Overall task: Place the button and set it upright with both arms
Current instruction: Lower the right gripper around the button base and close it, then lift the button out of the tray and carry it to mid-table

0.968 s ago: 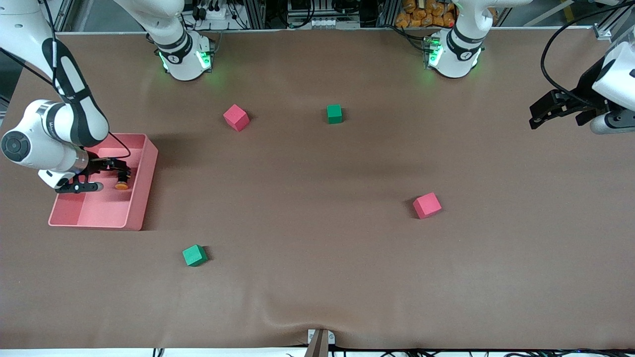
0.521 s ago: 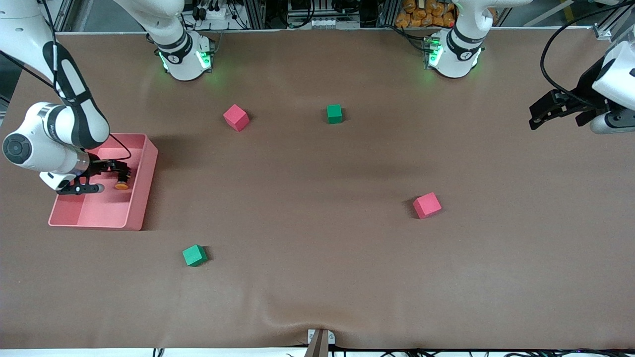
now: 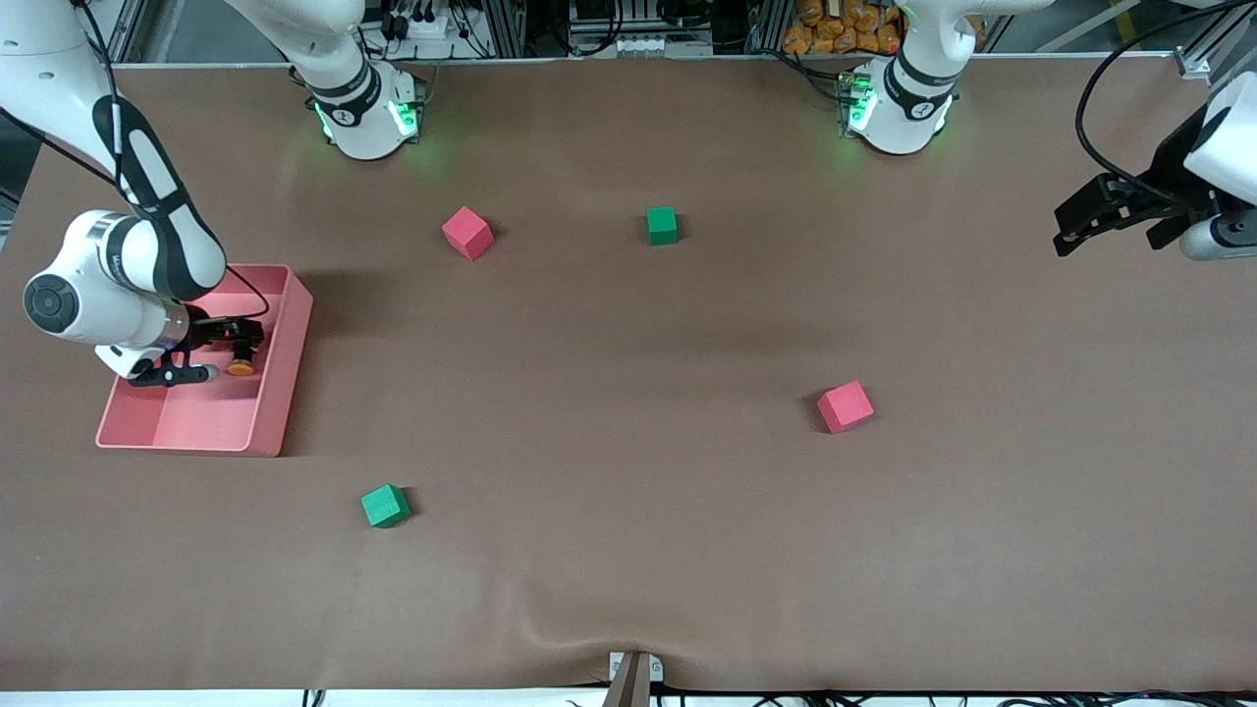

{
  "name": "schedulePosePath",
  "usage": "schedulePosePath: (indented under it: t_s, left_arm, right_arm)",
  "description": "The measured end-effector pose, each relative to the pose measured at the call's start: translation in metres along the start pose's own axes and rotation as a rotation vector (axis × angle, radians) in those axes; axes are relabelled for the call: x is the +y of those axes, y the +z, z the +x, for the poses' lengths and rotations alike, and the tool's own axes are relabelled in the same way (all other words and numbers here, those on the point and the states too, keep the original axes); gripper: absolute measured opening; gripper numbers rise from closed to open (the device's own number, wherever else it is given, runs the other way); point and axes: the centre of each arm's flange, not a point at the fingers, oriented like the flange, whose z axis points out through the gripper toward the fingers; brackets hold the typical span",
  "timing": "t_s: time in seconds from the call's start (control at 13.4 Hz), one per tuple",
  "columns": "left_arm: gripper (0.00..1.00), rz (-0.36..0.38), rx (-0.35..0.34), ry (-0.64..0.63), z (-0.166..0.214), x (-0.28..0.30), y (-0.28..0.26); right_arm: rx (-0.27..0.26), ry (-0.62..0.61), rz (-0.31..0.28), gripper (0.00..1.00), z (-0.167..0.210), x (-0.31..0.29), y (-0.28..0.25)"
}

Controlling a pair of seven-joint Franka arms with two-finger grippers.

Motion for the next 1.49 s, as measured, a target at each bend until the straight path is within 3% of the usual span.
schedulePosePath:
  t_s: [0.52,0.6,0.89,0.97,1.27,1.49]
  left_arm:
    - [1.0,0.0,0.002,-0.003,0.001,-0.002,0.0]
    - [1.0,0.0,0.003,-0.003,0.001,-0.002,-0.001]
    - [1.0,-0.004,0.019,-0.002,0.002,0.0,-0.002]
    - [1.0,-0.004,0.022,-0.001,0.002,0.0,-0.002]
    - [1.0,-0.006,0.032,-0.003,0.007,-0.001,0.0]
    - [1.0,-0.007,0.032,-0.003,0.007,-0.001,0.001]
  right_arm:
    - [-0.007,-0.002,0.003,1.0,0.0,-0.001,0.004]
    - [-0.007,-0.003,0.003,0.93,0.0,-0.002,0.004]
    - [-0.007,-0.004,0.003,0.48,0.0,-0.002,0.004]
    - [-0.006,-0.004,0.003,0.41,0.001,-0.002,0.003]
    - [0.004,-0.007,-0.001,0.41,0.004,-0.003,-0.001]
    - [0.043,-0.006,-0.02,0.41,0.012,0.0,-0.026]
